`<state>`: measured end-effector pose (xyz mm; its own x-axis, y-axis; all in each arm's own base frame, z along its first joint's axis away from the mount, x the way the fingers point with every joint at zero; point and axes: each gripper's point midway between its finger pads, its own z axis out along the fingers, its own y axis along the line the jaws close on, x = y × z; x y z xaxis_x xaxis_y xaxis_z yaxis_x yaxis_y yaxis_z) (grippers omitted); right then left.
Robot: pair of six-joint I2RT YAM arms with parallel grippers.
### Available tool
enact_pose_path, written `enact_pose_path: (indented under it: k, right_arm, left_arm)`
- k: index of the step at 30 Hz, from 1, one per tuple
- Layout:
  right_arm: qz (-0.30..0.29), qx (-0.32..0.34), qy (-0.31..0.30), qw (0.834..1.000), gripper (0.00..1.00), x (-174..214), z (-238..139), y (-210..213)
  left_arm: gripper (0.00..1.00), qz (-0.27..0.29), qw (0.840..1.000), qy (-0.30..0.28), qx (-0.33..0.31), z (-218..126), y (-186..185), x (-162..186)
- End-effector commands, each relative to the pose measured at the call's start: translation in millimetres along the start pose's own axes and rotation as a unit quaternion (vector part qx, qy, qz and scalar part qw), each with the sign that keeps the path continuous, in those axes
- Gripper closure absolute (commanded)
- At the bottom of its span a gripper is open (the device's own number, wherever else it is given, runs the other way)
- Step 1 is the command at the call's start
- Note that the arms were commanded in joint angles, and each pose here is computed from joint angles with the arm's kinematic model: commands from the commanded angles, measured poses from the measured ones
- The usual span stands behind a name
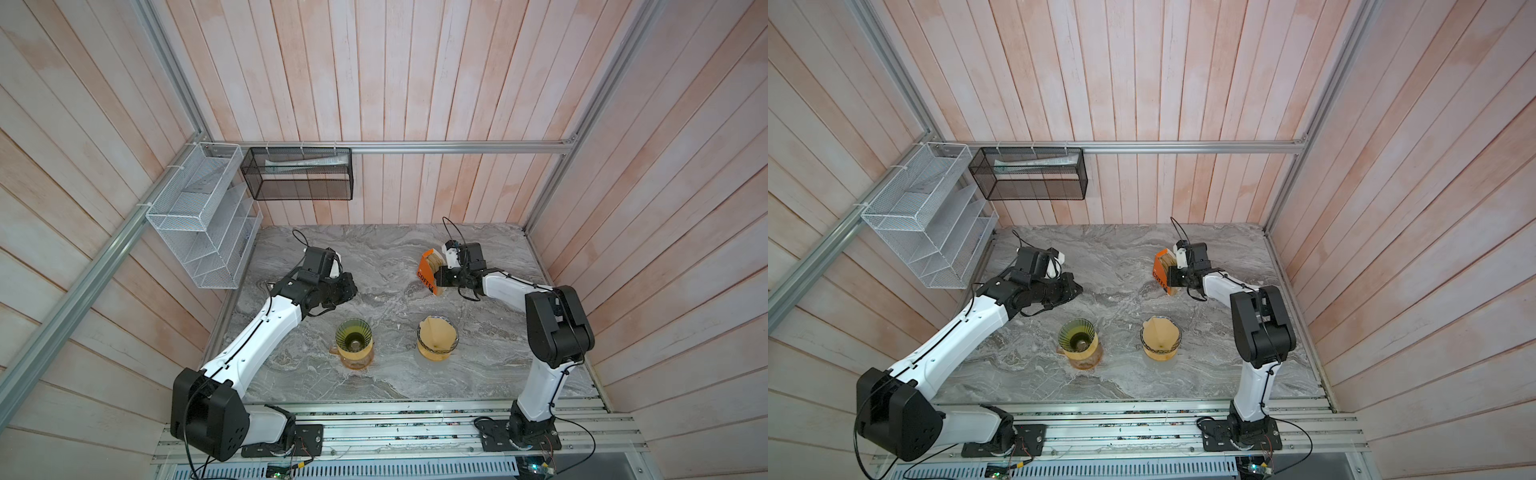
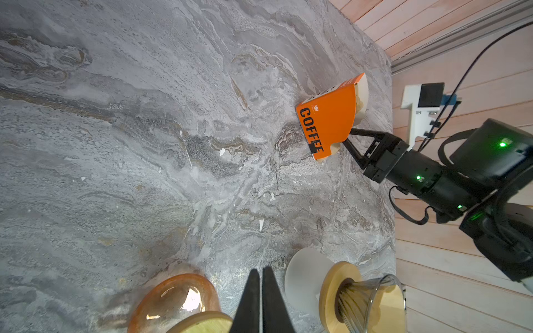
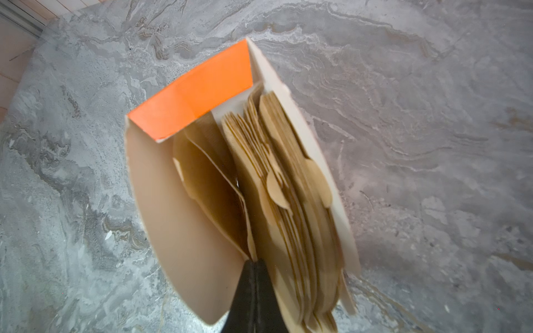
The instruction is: Place the coffee filter in the dripper
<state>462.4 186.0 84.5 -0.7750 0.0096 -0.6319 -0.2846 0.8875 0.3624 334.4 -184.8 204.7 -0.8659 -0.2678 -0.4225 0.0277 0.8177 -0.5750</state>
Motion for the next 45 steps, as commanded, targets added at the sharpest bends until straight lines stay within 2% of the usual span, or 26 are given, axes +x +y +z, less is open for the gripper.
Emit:
enact_pose_path:
  k: [1, 15, 27, 29, 31, 36, 45]
  right_arm:
    - [-0.002, 0.006, 0.01, 1.0, 1.0, -0.3, 4.2, 0.8]
    - [-0.011, 0.029, 0.006, 0.999, 1.0, -3.6, -20.5, 2.6]
    - [-0.013, 0.024, -0.012, 1.0, 1.0, -12.1, -37.7, 10.6]
    - [-0.015, 0.021, -0.014, 1.0, 0.9, -15.3, -36.7, 12.1]
    - [-0.013, 0.017, -0.018, 1.0, 0.85, -19.5, -34.7, 13.7]
    - [-0.012, 0.002, -0.021, 1.0, 0.8, -30.4, -29.4, 19.5]
    - [-0.011, -0.018, -0.023, 1.0, 0.77, -45.1, -16.5, 29.5]
  left_arm:
    - [0.91, 0.011, 1.0, -0.009, 0.014, -6.2, -3.7, -1.4]
    - [0.91, 0.011, 1.0, -0.013, 0.018, -8.6, -4.1, -1.4]
    - [0.91, 0.008, 1.0, -0.016, 0.021, -9.9, -3.5, 0.6]
    - [0.91, 0.007, 1.0, -0.015, 0.021, -9.3, -3.0, 1.0]
    - [0.91, 0.007, 1.0, -0.014, 0.021, -8.8, -2.5, 1.8]
    - [0.91, 0.007, 1.0, -0.015, 0.021, -8.7, -2.6, 1.7]
    - [0.91, 0.011, 1.0, -0.013, 0.017, -6.2, -1.0, 0.1]
